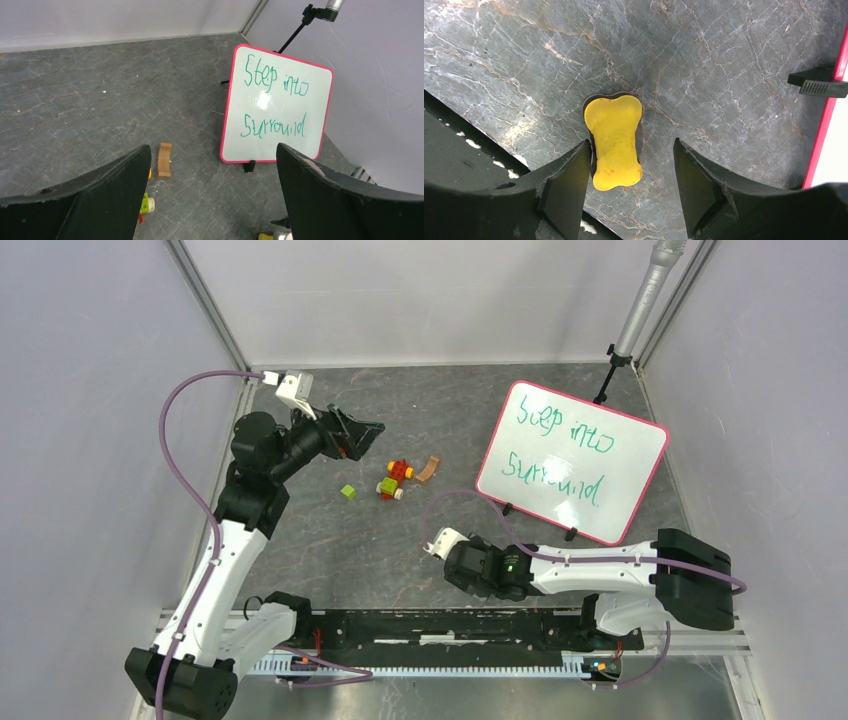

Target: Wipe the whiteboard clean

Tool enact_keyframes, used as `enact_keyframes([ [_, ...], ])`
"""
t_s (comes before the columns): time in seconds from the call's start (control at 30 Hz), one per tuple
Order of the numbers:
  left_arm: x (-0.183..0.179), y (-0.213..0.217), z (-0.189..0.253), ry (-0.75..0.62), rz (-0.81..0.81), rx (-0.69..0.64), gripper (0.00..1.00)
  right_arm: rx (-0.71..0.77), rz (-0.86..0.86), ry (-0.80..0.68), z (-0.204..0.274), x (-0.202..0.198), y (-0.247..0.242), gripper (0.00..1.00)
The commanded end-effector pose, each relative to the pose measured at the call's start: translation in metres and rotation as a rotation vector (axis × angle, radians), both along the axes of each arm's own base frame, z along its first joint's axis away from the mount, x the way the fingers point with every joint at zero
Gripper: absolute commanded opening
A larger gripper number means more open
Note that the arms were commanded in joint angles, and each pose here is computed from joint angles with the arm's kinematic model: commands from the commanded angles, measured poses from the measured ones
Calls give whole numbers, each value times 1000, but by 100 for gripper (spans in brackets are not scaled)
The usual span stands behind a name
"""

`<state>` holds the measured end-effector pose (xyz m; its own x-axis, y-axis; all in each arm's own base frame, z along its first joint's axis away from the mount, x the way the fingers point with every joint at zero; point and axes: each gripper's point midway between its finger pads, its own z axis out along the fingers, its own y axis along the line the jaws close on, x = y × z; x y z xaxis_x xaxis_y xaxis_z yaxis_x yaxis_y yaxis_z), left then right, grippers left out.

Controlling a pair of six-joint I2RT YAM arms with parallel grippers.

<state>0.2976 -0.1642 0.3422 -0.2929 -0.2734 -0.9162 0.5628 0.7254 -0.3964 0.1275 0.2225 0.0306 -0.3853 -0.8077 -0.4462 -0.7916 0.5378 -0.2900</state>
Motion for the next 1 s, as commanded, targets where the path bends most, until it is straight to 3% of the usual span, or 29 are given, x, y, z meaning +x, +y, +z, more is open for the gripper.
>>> enact_keyframes([
  [0.0,-5,-1,26,-63,-12,-10,100,60,0,-14,7,1,14,66],
  [0.33,-4,0,25,-63,-5,-7,100,60,12,6,-3,-1,19,51],
  [0.97,-3,-1,24,-59,-11,-12,100,60,-6,29,-16,-6,11,45],
])
